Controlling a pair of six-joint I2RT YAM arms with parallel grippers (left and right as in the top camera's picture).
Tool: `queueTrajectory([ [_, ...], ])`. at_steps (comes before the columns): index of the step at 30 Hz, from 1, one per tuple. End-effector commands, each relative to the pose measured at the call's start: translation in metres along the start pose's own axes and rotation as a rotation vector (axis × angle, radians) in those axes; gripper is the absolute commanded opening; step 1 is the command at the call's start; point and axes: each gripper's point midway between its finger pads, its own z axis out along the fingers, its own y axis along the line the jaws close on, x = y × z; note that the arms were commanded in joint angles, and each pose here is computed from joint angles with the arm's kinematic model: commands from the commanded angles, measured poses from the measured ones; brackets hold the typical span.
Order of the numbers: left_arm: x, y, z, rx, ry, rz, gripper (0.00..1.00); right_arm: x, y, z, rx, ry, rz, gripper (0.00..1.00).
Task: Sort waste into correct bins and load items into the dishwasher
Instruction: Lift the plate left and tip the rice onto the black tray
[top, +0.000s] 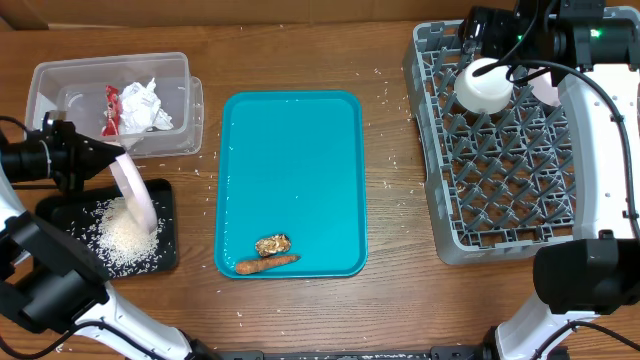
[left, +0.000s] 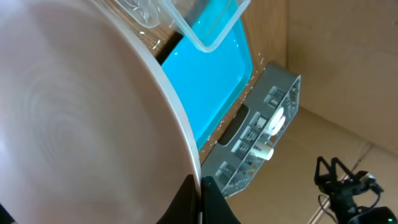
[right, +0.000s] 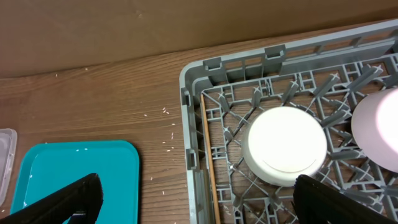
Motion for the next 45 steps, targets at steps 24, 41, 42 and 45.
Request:
queueTrajectory([
  [24, 0.006, -0.015, -0.028, 0.169, -0.038, 0.058, 0.04, -0.001, -0.003, 0.000, 0.009, -0.006, 0.007, 1.00],
  [41, 0.001, -0.017, -0.037, 0.255, -0.066, 0.109, 0.04, -0.001, -0.003, 0.000, 0.009, -0.006, 0.007, 1.00],
  [42, 0.001, -0.017, -0.036, 0.250, -0.063, 0.109, 0.04, -0.001, -0.003, 0.000, 0.009, -0.006, 0.007, 1.00],
  [45, 0.003, -0.018, -0.034, 0.244, -0.056, 0.101, 0.04, -0.001, -0.003, 0.000, 0.009, -0.006, 0.007, 1.00],
])
